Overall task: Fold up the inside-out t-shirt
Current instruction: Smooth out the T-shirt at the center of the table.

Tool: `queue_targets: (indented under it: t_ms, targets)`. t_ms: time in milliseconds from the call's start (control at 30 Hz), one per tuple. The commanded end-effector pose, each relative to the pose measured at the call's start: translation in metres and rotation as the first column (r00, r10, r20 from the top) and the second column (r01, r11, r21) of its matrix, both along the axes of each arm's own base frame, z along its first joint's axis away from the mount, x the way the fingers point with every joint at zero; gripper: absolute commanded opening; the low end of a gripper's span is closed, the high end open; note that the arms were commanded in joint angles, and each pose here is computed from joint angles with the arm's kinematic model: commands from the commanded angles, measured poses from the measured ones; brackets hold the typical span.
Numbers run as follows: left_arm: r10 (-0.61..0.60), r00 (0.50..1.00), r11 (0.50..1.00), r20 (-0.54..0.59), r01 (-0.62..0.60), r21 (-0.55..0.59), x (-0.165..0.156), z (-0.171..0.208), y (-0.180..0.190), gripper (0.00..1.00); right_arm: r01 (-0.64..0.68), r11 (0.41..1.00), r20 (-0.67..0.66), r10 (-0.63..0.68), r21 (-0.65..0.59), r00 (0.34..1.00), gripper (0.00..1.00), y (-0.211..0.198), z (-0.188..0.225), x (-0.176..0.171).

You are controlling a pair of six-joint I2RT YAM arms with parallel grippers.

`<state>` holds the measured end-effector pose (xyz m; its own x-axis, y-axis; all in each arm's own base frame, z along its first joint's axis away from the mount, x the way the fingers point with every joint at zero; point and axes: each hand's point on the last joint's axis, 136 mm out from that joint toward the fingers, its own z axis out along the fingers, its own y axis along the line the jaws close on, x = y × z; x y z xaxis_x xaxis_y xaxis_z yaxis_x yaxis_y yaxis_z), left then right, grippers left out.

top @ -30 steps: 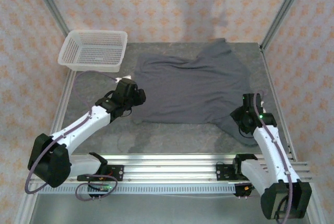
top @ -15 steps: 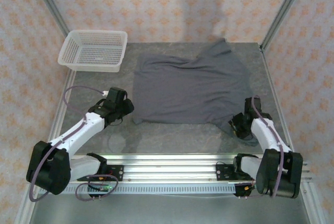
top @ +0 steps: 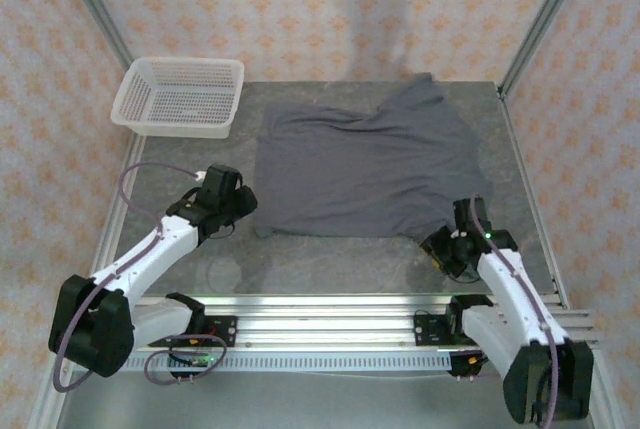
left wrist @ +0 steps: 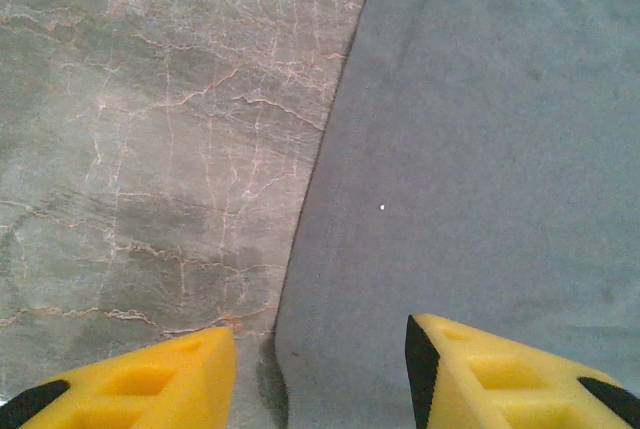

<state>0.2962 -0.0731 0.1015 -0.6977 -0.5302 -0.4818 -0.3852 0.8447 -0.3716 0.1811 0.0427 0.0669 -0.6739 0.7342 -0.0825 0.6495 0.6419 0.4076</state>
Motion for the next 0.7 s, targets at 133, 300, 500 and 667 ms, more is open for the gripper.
queue_targets:
  t_ms: [133,300,500,667]
  targets:
    - [-0.235,0.965,0.956,0.115,0.251,-0.149,0.005,0.026,-0.047,0.48,0.108,0.919,0.039,-0.101,-0.38,0.994,0.47,-0.074,0.034,0.055]
    - [-0.487,0.841,0.834,0.234,0.528,-0.162,-0.019,0.061,-0.089,0.52,-0.001,0.934,-0.062,-0.023,-0.358,0.998,0.45,-0.07,0.013,0.083]
    - [-0.548,0.803,0.8,0.233,0.585,-0.134,-0.035,0.07,-0.095,0.56,-0.038,0.958,-0.115,0.005,-0.284,0.993,0.42,-0.057,-0.003,0.097]
    - [-0.533,0.817,0.816,0.222,0.565,-0.122,-0.033,0.067,-0.091,0.56,-0.061,0.968,-0.182,0.016,-0.243,0.983,0.39,-0.05,-0.021,0.085]
